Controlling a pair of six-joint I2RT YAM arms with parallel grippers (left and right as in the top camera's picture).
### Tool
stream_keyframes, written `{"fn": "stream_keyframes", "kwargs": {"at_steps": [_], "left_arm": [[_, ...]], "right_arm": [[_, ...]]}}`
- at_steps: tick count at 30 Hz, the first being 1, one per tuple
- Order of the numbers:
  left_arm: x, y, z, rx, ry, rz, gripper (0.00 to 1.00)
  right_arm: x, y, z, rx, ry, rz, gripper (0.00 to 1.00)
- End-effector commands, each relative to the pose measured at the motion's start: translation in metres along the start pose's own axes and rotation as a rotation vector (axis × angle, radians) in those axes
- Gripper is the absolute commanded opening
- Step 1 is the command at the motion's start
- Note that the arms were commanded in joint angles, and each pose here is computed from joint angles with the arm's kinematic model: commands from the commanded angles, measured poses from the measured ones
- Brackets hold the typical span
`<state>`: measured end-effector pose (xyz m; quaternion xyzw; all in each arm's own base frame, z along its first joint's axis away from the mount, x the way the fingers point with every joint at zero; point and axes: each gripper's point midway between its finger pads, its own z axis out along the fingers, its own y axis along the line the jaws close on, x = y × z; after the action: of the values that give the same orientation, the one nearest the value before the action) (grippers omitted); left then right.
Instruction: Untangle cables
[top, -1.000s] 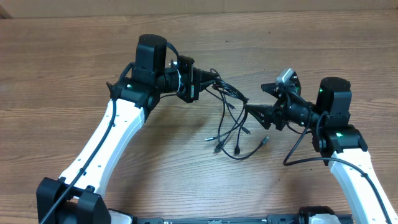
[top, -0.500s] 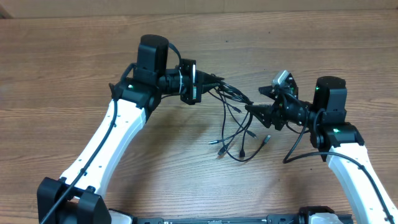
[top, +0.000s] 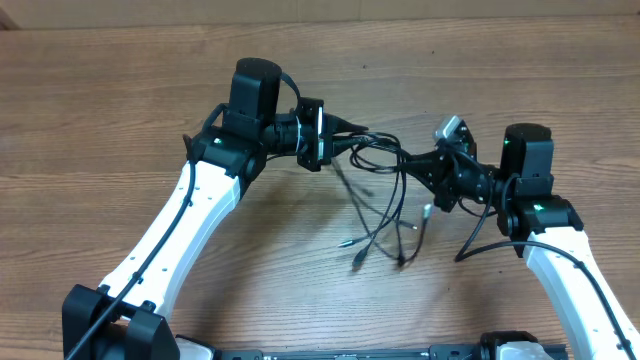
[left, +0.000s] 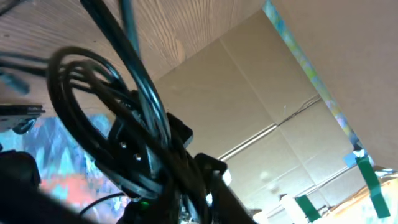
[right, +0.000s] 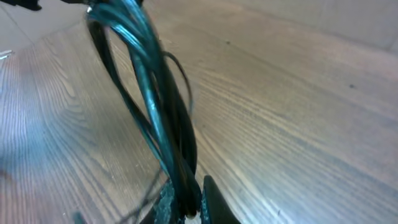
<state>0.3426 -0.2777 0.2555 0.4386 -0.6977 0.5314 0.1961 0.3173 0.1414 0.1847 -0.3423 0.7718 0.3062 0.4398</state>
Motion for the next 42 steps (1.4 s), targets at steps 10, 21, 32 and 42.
{"fn": "stream_keyframes", "kwargs": {"at_steps": [10,21,32,42], "left_arm": [[-0.018,-0.019,-0.009,0.059,-0.181,0.402,1.0],[-0.018,0.018,-0.008,-0.128,-0.087,1.19,0.97],[-0.018,0.056,-0.006,-0.266,0.009,1.406,0.89],[-0.015,0.043,-0.003,-0.23,0.003,1.619,1.0]], "right_arm": [[0.009,-0.003,0.0,0.027,0.05,0.041,0.04],[0.01,-0.006,0.0,0.053,0.049,0.342,0.04],[0.002,-0.012,0.0,0.073,0.007,0.67,0.04],[0.022,0.004,-0.001,0.021,0.096,0.488,0.04]]}}
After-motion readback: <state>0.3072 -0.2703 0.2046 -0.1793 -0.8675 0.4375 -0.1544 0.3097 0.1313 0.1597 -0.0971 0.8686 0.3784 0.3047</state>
